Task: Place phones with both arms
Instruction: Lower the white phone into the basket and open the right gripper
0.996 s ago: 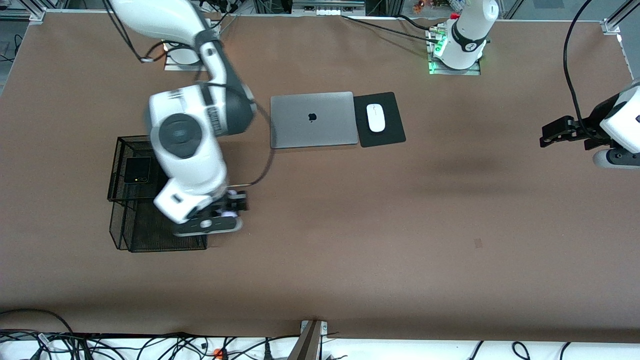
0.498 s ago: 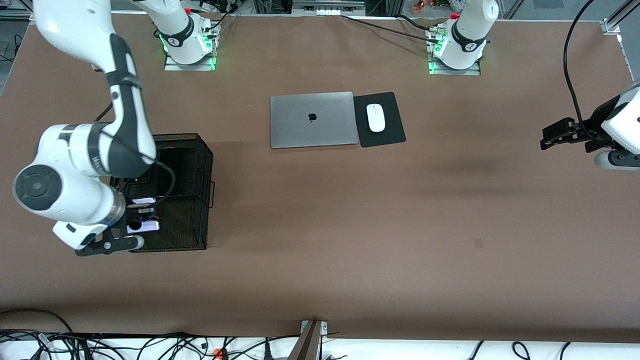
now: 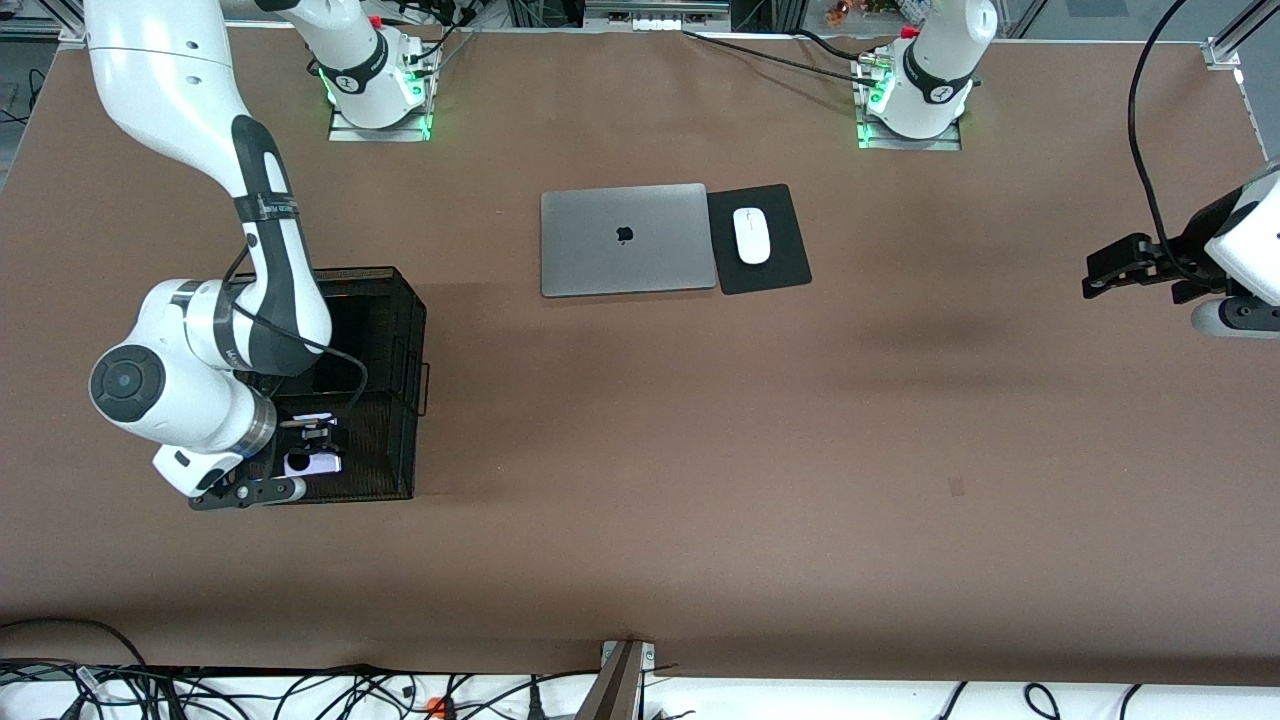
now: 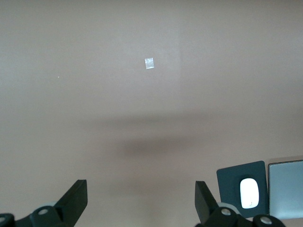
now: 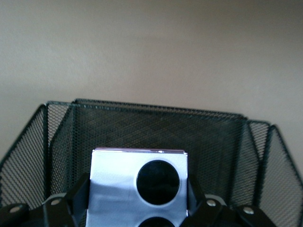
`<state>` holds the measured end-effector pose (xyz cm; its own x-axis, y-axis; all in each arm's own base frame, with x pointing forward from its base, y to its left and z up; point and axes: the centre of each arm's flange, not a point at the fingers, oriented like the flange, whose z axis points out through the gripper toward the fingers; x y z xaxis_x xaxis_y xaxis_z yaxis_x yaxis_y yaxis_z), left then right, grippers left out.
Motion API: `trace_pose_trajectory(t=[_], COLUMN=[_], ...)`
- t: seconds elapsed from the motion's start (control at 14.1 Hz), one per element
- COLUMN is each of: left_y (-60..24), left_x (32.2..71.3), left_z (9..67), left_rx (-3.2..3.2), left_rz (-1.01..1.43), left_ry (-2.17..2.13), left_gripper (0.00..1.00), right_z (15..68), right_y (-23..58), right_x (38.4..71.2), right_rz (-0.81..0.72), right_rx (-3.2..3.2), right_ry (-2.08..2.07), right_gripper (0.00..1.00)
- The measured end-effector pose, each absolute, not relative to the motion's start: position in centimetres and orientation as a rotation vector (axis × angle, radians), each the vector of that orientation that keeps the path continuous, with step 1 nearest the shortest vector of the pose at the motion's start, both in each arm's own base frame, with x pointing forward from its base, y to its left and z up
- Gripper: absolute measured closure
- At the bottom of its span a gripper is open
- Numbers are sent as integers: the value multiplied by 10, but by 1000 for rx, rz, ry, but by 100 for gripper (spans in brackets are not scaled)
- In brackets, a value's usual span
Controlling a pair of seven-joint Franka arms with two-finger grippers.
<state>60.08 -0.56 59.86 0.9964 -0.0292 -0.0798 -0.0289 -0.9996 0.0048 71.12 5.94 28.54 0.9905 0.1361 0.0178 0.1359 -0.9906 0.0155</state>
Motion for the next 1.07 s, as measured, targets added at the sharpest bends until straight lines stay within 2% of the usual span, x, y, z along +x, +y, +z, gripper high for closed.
trace_pose_trajectory(t=[1.07], left_y=[-6], left_x=[601], left_z=[599], left_rx=[3135], left_rz=[-125], left_ry=[-46], left_gripper=[0], right_z=[263], right_y=[52], right_x=[702], right_rz=[25], right_rx=[3147], right_ry=[157], right_gripper=[16])
